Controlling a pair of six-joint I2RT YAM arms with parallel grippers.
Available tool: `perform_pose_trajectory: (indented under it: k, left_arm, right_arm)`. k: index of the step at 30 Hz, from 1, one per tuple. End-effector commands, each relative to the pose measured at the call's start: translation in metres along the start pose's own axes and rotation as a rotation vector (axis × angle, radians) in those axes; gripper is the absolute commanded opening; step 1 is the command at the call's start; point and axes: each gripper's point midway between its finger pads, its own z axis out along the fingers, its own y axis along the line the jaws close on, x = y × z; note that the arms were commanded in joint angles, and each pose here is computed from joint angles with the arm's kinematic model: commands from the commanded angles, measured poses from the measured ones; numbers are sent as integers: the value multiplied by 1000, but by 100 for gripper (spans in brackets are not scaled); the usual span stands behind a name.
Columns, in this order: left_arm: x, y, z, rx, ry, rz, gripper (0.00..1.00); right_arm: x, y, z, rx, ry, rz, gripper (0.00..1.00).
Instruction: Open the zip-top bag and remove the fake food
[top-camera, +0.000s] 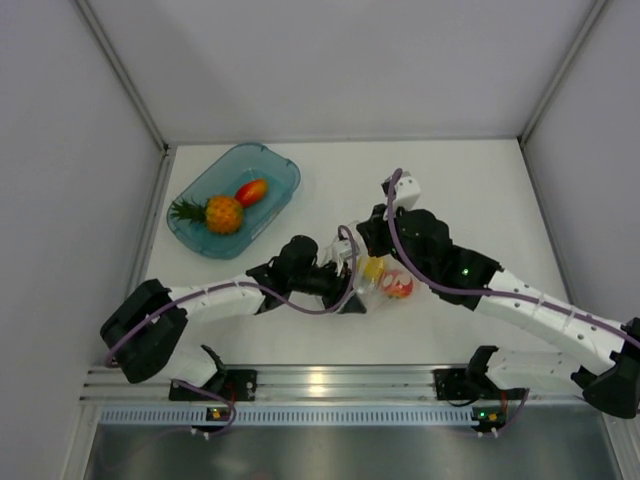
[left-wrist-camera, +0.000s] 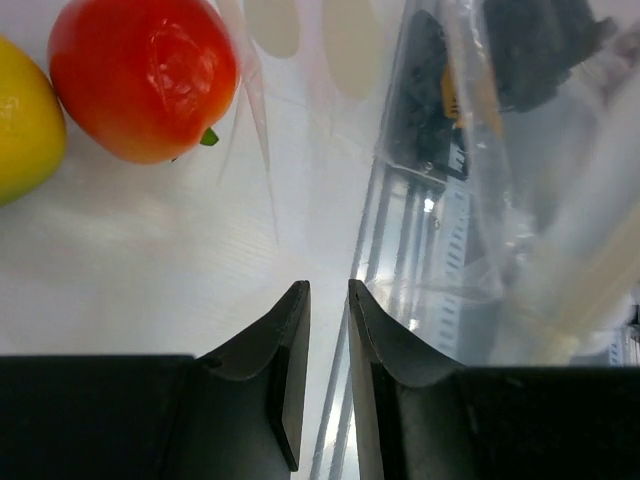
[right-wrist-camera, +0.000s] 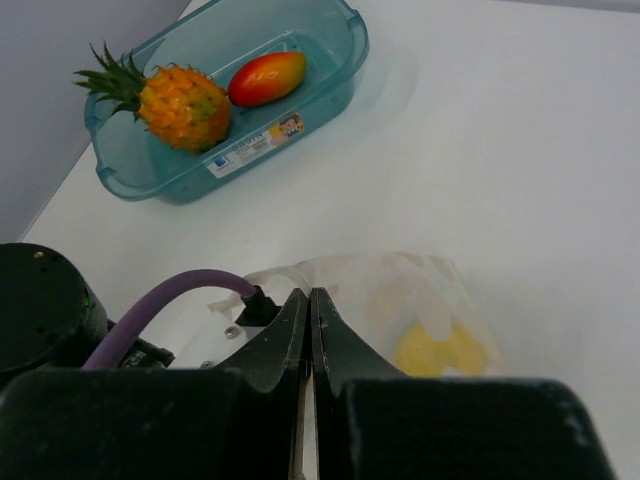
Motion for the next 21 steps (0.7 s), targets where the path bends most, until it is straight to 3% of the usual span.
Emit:
perform_pose_trajectory:
  k: [1, 18, 21]
  left_arm:
    - [-7, 5, 5, -22, 14, 11, 27]
    - [-22, 40, 4, -255, -11, -68, 27]
    - [-18, 37, 7, -221, 20, -71, 26]
  right_arm:
    - [-38, 10, -13, -59, -135, 30, 0]
    - [-14, 17, -17, -145, -105, -2, 0]
    - [-11, 16, -17, -145, -105, -5, 0]
